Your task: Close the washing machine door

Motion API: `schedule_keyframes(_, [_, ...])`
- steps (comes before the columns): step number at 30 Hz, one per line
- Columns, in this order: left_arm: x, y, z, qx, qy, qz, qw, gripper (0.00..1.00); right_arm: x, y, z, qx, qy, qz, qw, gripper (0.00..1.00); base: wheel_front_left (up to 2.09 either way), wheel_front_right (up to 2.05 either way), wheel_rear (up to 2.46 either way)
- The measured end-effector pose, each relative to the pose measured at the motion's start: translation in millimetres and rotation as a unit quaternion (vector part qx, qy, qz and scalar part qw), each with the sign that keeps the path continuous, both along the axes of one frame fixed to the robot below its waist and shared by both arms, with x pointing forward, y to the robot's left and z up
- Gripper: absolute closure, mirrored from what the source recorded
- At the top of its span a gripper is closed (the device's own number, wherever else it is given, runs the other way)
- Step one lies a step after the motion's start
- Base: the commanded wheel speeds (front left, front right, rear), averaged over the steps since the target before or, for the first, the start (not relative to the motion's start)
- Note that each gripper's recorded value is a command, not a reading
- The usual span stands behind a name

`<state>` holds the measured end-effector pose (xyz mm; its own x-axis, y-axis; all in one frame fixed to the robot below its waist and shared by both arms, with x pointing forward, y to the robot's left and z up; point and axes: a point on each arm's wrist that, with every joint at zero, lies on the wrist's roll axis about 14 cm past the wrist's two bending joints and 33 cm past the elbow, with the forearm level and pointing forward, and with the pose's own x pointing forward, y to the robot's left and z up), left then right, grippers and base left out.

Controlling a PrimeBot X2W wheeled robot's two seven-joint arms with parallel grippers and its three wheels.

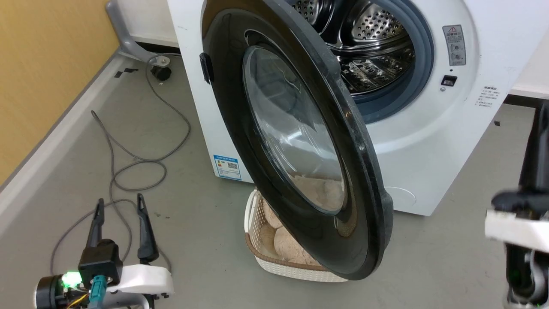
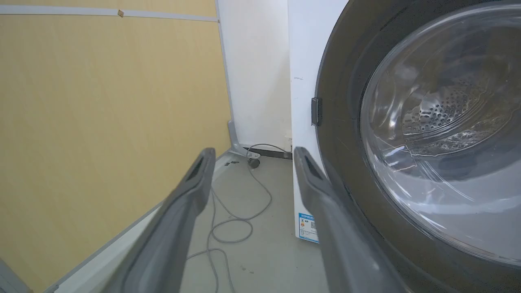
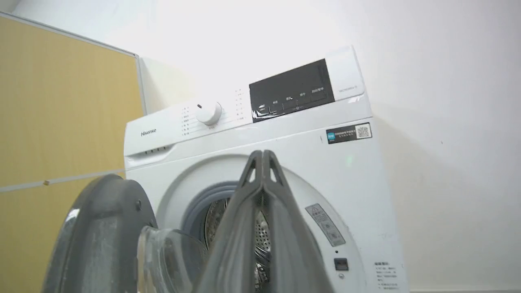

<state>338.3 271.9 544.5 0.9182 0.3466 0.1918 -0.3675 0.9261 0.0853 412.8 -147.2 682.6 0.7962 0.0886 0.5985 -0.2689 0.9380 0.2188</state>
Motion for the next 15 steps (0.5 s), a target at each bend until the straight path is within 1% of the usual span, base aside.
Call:
schedule_keyframes(2, [0.0,-1.2,-0.9,-0.002,0.001,-0.002,1.000,0.00,-8.3,11.0,29.4,0.025,-0.046,0.030,0.998,1.00,0.00,0.00,0.00])
schedule_keyframes(4, [-0.2,-1.4,-1.5,-0.003,0.001,-0.003,1.000,0.00,-18.7,22.5,52.3,0.049,-0.083,0.064,0.993,1.00,0.00,0.00,0.00])
schedule_keyframes(8, [0.1,-3.4,-2.9,-0.008,0.001,-0.005,1.000,0.00,-42.2,54.0,81.8,0.074,-0.131,0.141,0.978,1.00,0.00,0.00,0.00])
schedule_keyframes(11, [0.2,-2.7,-2.9,-0.008,0.001,-0.004,1.000,0.00,-58.3,82.7,89.3,0.078,-0.143,0.199,0.966,1.00,0.00,0.00,0.00])
schedule_keyframes(14, [0.7,-2.1,-2.5,-0.009,0.000,-0.003,1.000,0.00,-72.8,111.1,88.2,0.070,-0.141,0.252,0.955,1.00,0.00,0.00,0.00])
schedule_keyframes(15, [1.1,-2.1,-1.9,-0.008,-0.001,-0.003,1.000,0.00,-86.7,137.8,77.9,0.040,-0.129,0.301,0.944,1.00,0.00,0.00,0.00])
